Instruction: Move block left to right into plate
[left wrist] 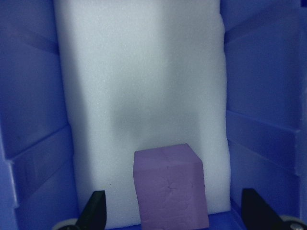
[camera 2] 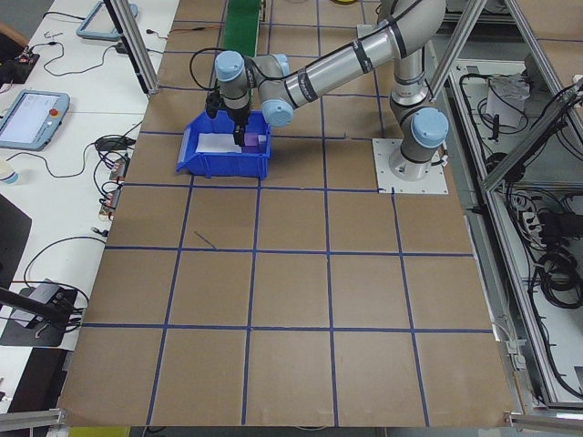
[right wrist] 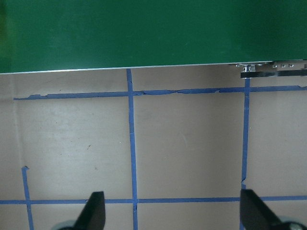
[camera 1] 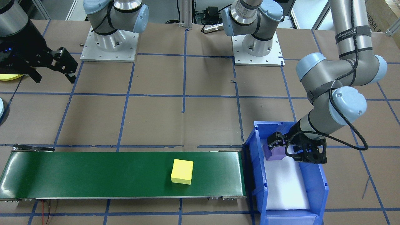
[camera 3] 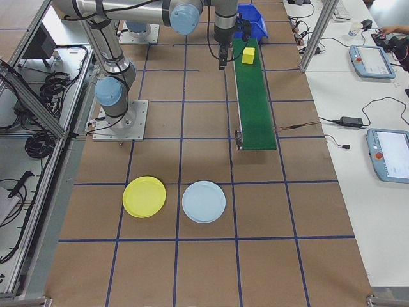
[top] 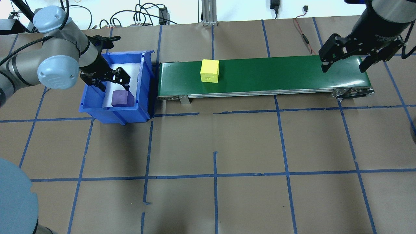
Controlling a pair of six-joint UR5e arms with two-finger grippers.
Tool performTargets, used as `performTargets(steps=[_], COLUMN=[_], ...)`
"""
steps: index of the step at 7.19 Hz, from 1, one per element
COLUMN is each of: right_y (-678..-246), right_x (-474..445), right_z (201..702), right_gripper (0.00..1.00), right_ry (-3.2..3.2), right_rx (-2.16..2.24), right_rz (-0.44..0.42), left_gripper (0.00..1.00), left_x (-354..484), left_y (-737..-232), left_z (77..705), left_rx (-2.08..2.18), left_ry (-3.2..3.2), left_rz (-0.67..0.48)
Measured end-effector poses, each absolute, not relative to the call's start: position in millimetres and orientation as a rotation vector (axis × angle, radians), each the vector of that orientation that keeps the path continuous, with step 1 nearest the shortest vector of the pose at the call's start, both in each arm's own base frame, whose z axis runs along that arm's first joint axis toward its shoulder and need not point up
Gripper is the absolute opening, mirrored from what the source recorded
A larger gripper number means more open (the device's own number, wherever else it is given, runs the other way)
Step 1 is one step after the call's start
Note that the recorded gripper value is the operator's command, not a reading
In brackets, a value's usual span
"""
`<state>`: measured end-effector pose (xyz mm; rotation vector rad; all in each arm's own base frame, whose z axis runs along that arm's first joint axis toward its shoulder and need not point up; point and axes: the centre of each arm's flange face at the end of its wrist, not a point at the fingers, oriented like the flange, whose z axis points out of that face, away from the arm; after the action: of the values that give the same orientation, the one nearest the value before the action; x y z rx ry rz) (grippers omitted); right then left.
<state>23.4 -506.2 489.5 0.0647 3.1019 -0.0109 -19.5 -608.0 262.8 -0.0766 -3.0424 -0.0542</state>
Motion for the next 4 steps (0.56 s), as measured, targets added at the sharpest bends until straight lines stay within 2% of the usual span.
performTargets(steps=[2,3,4], right_y=[-557.6,-583.7,-603.9], right_x=[-36.0,-51.0,-60.0], right_z=[470.9,452.9,430.3], right_gripper=[1.0,1.0,1.0], right_ry=[3.028,2.979,2.951], right_rx=[0.113,0.089,0.078], right_rz=[-0.008,-0.006,0.01], left_gripper=[1.0,0.91,0.65], left_x=[-20.3,-20.4,-20.4], left_y=[-604.4,-604.3,-604.4], left_z=[246.4,240.4,234.5], left_rx=[-0.027,-0.019,-0.014], left_ry=[-3.035,-3.032,-3.03], left_rz=[-0.103,-0.117,-0.128])
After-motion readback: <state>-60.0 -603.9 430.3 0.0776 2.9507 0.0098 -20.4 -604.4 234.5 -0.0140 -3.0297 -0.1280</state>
